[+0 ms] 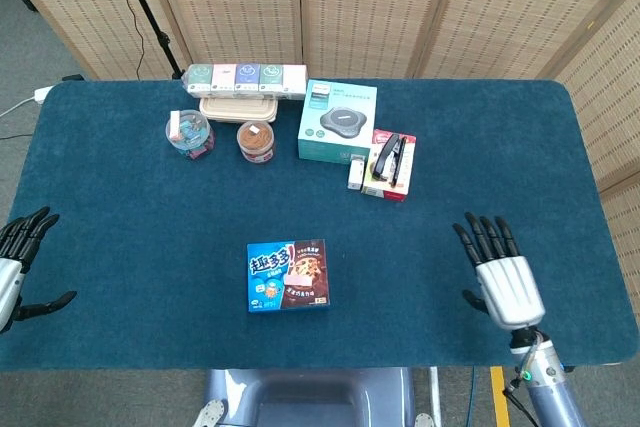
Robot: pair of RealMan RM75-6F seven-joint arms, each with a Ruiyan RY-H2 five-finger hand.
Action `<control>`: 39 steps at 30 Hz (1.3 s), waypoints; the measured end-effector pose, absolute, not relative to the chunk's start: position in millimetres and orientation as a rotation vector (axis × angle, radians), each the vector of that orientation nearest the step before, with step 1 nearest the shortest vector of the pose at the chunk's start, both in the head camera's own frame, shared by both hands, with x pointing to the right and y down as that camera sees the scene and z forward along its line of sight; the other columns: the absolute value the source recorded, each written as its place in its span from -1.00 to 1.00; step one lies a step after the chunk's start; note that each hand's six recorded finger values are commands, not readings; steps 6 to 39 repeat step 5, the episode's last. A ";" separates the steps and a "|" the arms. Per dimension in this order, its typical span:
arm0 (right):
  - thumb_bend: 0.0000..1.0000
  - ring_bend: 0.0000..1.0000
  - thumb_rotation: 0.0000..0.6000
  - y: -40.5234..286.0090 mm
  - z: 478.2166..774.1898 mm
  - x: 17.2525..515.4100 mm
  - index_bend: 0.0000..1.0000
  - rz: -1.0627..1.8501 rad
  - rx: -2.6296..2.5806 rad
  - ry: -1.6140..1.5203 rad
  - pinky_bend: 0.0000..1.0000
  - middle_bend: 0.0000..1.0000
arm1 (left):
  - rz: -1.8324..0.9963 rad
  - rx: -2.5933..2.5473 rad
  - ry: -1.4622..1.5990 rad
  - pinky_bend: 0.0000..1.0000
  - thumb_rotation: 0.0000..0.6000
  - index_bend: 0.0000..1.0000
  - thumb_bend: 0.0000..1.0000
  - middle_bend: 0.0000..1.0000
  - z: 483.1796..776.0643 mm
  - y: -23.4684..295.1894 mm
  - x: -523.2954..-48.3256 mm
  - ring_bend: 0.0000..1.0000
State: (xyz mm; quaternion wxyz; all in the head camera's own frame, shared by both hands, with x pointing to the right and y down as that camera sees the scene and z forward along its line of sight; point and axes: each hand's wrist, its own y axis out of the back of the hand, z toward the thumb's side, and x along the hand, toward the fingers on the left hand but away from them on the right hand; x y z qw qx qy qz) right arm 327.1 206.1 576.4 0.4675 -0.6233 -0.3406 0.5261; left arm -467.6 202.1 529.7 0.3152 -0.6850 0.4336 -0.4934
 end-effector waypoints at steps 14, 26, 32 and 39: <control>-1.00 -1.00 1.00 219.8 572.9 361.7 -0.99 1.345 -1.483 -0.865 -1.00 -1.00 | -1.352 -1.772 1.171 -1.00 1.00 -1.00 -0.75 -1.00 535.4 202.9 -470.3 -1.00; -1.00 -1.00 1.00 219.8 572.9 361.7 -0.99 1.345 -1.483 -0.865 -1.00 -1.00 | -1.352 -1.772 1.171 -1.00 1.00 -1.00 -0.75 -1.00 535.4 202.9 -470.3 -1.00; -1.00 -1.00 1.00 219.8 572.9 361.7 -0.99 1.345 -1.483 -0.865 -1.00 -1.00 | -1.352 -1.772 1.171 -1.00 1.00 -1.00 -0.75 -1.00 535.4 202.9 -470.3 -1.00; -1.00 -1.00 1.00 219.8 572.9 361.7 -0.99 1.345 -1.483 -0.865 -1.00 -1.00 | -1.352 -1.772 1.171 -1.00 1.00 -1.00 -0.75 -1.00 535.4 202.9 -470.3 -1.00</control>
